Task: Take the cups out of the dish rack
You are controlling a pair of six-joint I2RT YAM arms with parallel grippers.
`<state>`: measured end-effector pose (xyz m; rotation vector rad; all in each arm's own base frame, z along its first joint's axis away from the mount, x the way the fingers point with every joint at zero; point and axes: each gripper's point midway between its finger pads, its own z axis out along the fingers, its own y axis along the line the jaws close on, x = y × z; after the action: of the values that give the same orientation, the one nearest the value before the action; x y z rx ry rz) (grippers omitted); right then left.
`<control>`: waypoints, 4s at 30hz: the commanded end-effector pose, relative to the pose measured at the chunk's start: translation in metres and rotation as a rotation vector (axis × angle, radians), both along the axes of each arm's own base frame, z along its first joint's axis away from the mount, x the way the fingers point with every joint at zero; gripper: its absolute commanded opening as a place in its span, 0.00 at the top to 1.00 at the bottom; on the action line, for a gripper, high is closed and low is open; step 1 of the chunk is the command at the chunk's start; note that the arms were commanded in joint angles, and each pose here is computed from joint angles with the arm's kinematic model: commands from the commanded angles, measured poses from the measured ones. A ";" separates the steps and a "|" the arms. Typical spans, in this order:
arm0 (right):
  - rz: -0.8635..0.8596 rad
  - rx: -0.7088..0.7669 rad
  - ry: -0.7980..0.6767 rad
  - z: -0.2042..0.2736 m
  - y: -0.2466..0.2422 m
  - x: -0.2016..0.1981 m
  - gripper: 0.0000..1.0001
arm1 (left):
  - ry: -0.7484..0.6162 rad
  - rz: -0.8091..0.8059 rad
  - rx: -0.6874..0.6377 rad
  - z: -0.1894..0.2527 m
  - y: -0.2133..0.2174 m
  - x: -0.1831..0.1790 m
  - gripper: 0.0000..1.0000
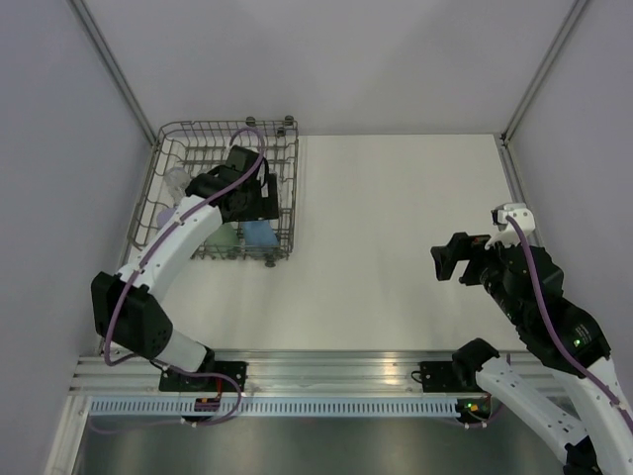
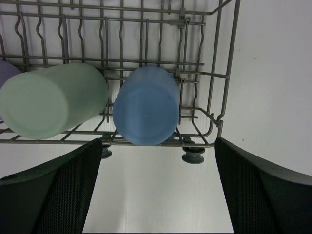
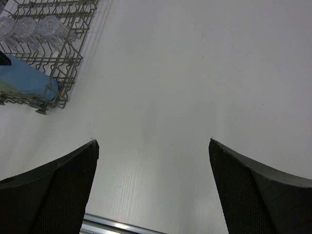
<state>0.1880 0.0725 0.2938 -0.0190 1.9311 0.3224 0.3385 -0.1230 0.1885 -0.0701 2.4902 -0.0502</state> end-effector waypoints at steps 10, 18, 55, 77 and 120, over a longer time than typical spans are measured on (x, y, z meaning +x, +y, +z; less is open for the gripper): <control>0.034 0.028 0.003 0.004 0.006 -0.005 0.02 | 0.050 -0.013 0.012 -0.036 0.000 0.019 0.00; 0.037 0.030 0.000 0.005 0.007 -0.005 0.02 | 0.099 -0.001 -0.032 -0.059 0.000 0.021 0.09; 0.297 0.351 -0.129 0.041 0.075 -0.003 0.02 | -0.405 -0.461 -0.783 0.194 -0.088 -0.073 0.98; 0.869 0.869 -0.203 0.121 0.160 -0.044 0.22 | -0.283 -0.744 -1.420 0.227 -0.143 -0.145 0.98; 0.374 -0.029 0.159 0.007 0.153 0.141 0.99 | -0.431 -0.036 -0.334 0.133 -0.006 -0.077 0.00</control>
<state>0.3127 0.2415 0.3083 -0.3450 2.0037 0.7560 0.2658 -0.1729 0.3391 -0.1778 1.9786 -0.7570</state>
